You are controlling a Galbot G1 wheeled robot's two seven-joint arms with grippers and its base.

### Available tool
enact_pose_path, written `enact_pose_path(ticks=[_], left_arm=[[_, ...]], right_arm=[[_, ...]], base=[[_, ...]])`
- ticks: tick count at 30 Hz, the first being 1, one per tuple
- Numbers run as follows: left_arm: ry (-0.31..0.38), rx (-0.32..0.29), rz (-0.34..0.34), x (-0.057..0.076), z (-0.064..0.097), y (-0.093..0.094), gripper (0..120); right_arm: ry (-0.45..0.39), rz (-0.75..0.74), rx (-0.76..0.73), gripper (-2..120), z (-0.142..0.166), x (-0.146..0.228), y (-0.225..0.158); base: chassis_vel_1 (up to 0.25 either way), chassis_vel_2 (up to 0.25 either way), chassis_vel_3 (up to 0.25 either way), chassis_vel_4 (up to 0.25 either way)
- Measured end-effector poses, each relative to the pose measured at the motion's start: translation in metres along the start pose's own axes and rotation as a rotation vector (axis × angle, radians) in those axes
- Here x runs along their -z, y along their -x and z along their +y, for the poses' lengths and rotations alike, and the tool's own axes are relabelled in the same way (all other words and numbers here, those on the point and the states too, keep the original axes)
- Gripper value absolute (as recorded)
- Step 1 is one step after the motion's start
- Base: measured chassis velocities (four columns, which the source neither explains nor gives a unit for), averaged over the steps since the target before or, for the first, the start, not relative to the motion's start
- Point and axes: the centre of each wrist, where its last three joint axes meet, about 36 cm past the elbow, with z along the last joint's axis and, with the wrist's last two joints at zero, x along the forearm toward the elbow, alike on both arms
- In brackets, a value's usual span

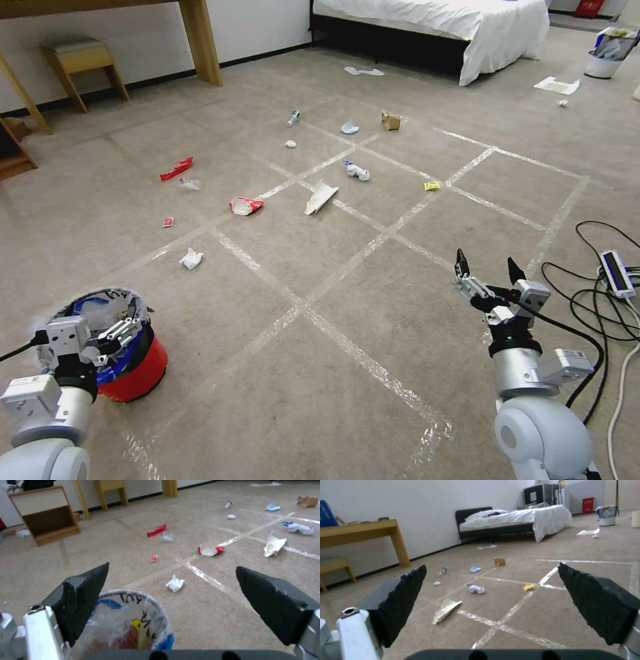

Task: Pick up the trash bin and place the garbage on the floor into it.

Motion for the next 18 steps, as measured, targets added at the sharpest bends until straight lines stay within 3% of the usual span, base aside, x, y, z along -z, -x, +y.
enact_pose_path(ticks=[7,18], left_arm=[[-0.023,-0.019,0.002,-0.0013,0.0001,-0.0007,100],[-0.012,0.009,0.018,-0.0067,0.0029,0.0043,100]], right_arm=[[-0.001,-0.004,-0.001,100,-0.0008,0.001,-0.0003],[-0.001,-0.002,-0.001,100,-0.0009,-0.002,0.001]], base=[[0.0,0.0,0.0,0.0],[0.0,0.0,0.0,0.0]])
